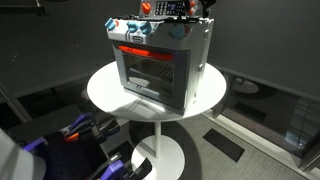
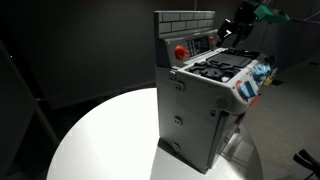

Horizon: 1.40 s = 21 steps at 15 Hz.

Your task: Push the bottom orange button on the right side of the stove

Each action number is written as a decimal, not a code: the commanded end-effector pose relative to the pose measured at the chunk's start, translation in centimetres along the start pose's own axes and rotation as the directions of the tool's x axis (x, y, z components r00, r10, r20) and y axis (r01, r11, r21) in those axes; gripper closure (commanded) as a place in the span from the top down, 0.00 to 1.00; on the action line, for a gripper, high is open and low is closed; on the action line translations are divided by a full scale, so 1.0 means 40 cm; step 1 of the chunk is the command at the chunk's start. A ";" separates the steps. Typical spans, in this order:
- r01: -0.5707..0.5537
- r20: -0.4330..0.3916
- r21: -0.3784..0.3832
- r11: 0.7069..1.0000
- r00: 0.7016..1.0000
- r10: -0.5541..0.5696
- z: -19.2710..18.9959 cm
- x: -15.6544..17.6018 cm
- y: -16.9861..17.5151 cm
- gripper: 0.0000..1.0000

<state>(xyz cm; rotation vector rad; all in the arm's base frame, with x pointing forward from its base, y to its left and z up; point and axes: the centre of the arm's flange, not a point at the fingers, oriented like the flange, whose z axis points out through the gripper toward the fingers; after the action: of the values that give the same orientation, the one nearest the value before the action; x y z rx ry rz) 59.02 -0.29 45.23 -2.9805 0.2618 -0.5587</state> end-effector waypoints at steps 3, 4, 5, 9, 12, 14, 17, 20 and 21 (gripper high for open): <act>-0.017 0.000 0.003 1.000 1.000 0.017 0.007 0.040 -0.024 1.00; -0.015 -0.002 0.003 1.000 1.000 0.015 0.008 0.043 -0.027 1.00; -0.013 -0.004 0.005 1.000 1.000 0.013 0.010 0.046 -0.029 1.00; -0.008 -0.007 0.004 1.000 1.000 0.008 0.022 0.057 -0.036 1.00; -0.003 -0.015 0.003 1.000 1.000 0.003 0.029 0.067 -0.037 1.00; 0.000 -0.019 0.003 1.000 1.000 0.000 0.031 0.072 -0.037 1.00; 0.003 -0.017 0.011 1.000 1.000 -0.003 0.024 0.068 -0.033 1.00; 0.003 0.005 0.027 1.000 1.000 -0.003 0.004 0.048 -0.025 1.00; 0.002 0.015 0.030 1.000 1.000 -0.003 -0.001 0.041 -0.023 1.00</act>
<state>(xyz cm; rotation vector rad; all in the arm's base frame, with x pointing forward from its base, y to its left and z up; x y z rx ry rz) 60.62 0.26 44.95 -2.9779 0.2472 -0.5585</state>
